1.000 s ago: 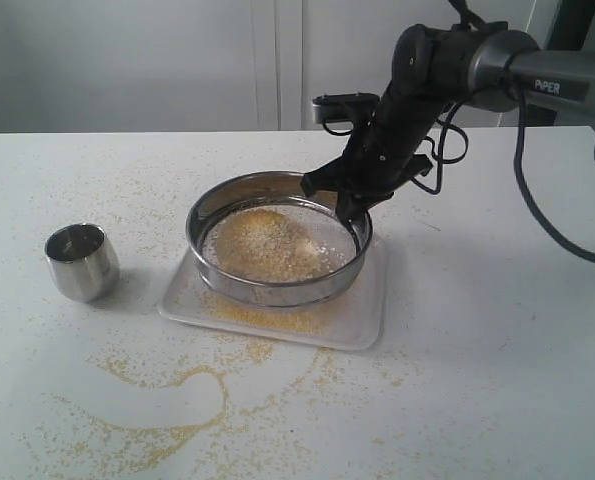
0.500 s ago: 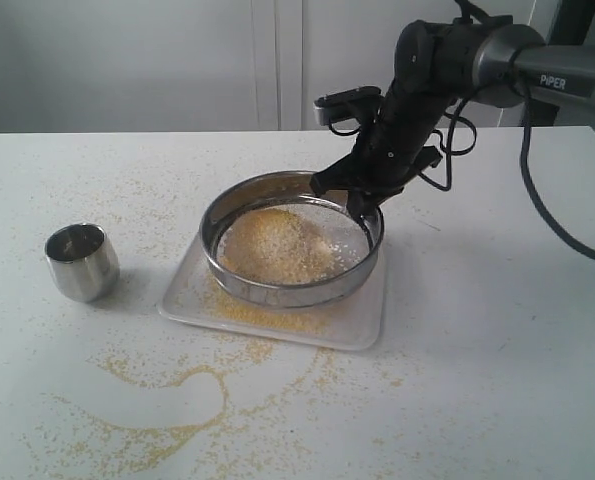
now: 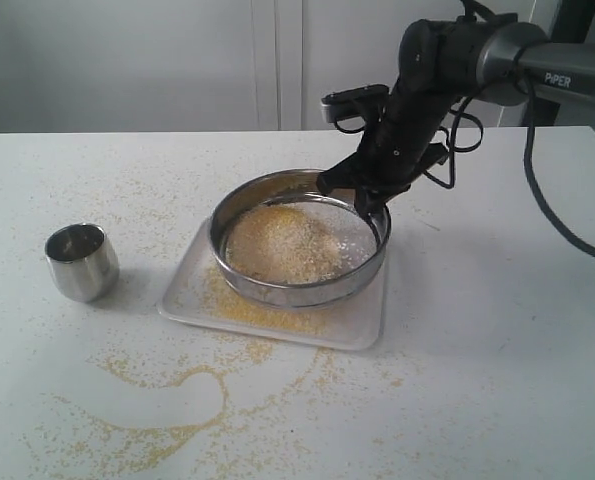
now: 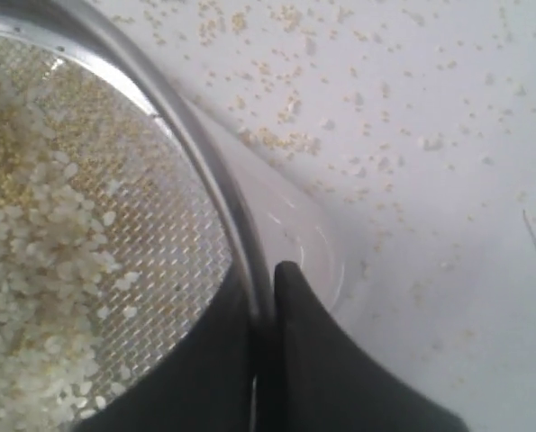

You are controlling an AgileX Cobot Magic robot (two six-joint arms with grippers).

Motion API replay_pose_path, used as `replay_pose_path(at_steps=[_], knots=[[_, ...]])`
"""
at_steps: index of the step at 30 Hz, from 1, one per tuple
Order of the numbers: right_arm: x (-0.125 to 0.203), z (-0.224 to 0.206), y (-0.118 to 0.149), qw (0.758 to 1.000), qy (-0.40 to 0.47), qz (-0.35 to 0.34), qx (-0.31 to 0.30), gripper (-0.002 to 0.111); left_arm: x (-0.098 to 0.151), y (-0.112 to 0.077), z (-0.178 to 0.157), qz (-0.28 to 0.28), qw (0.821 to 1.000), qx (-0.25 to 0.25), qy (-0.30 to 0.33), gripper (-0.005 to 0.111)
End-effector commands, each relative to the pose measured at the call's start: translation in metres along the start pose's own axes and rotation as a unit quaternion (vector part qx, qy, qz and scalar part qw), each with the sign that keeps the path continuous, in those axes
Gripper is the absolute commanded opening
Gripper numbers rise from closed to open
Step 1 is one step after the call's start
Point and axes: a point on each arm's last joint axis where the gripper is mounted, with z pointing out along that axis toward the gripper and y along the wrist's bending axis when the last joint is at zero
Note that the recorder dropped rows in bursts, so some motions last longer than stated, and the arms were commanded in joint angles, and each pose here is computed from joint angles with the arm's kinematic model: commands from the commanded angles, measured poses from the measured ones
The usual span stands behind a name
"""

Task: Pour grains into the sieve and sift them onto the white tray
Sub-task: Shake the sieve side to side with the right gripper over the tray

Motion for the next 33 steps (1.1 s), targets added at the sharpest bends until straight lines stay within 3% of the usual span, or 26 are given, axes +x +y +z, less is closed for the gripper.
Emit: replay_pose_path(at_steps=[1, 2, 3, 6, 8, 10, 11, 13, 14, 16, 18, 22, 23, 26, 27, 30, 31, 33], knots=[[-0.004, -0.009, 0.005, 0.999, -0.019, -0.005, -0.026, 0.0, 0.001, 0.001, -0.002, -0.004, 1.0, 0.0, 0.0, 0.0], [-0.003, -0.009, 0.004, 0.999, -0.017, -0.046, -0.017, 0.0, 0.001, 0.001, -0.002, -0.004, 1.0, 0.0, 0.0, 0.0], [-0.003, -0.009, 0.0, 0.999, -0.017, -0.035, -0.006, 0.0, 0.001, 0.001, -0.002, -0.004, 1.0, 0.0, 0.0, 0.0], [-0.005, -0.009, -0.009, 0.994, -0.032, 0.103, -0.006, 0.0, 0.001, 0.001, -0.002, -0.004, 1.0, 0.0, 0.0, 0.0], [-0.002, -0.009, -0.002, 0.999, -0.017, 0.039, -0.033, 0.0, 0.001, 0.001, -0.002, -0.004, 1.0, 0.0, 0.0, 0.0], [0.001, -0.009, -0.002, 0.998, 0.0, -0.056, -0.022, 0.0, 0.001, 0.001, -0.002, -0.004, 1.0, 0.0, 0.0, 0.0], [0.001, -0.009, -0.006, 1.0, -0.001, -0.03, -0.007, 0.0, 0.001, 0.001, -0.002, -0.004, 1.0, 0.0, 0.0, 0.0], [-0.002, -0.01, -0.015, 0.994, -0.017, 0.105, 0.008, 0.0, 0.001, 0.001, -0.002, -0.004, 1.0, 0.0, 0.0, 0.0], [-0.002, -0.01, -0.013, 0.992, -0.02, 0.125, -0.004, 0.0, 0.001, 0.001, -0.002, -0.004, 1.0, 0.0, 0.0, 0.0], [-0.001, -0.011, -0.001, 0.998, -0.012, 0.032, -0.048, 0.0, 0.001, 0.001, -0.002, -0.004, 1.0, 0.0, 0.0, 0.0], [0.0, -0.01, 0.0, 0.999, -0.005, -0.027, -0.044, 0.0, 0.001, 0.001, -0.002, -0.004, 1.0, 0.0, 0.0, 0.0], [-0.005, -0.011, -0.012, 0.991, -0.033, 0.129, -0.017, 0.0, 0.001, 0.001, -0.002, -0.004, 1.0, 0.0, 0.0, 0.0], [-0.004, -0.011, -0.011, 0.993, -0.031, 0.108, -0.027, 0.0, 0.001, 0.001, -0.002, -0.004, 1.0, 0.0, 0.0, 0.0], [0.0, -0.01, 0.005, 0.997, -0.006, -0.05, -0.062, 0.0, 0.001, 0.001, -0.002, -0.004, 1.0, 0.0, 0.0, 0.0], [0.0, -0.01, 0.002, 0.998, -0.008, -0.052, -0.044, 0.0, 0.001, 0.001, -0.002, -0.004, 1.0, 0.0, 0.0, 0.0], [-0.006, -0.01, -0.01, 0.991, -0.04, 0.124, -0.015, 0.0, 0.001, 0.001, -0.002, -0.004, 1.0, 0.0, 0.0, 0.0], [-0.007, -0.01, -0.007, 0.99, -0.043, 0.13, -0.031, 0.0, 0.001, 0.001, -0.002, -0.004, 1.0, 0.0, 0.0, 0.0], [-0.006, -0.01, 0.006, 0.997, -0.035, 0.014, -0.063, 0.0, 0.001, 0.001, -0.002, -0.004, 1.0, 0.0, 0.0, 0.0]])
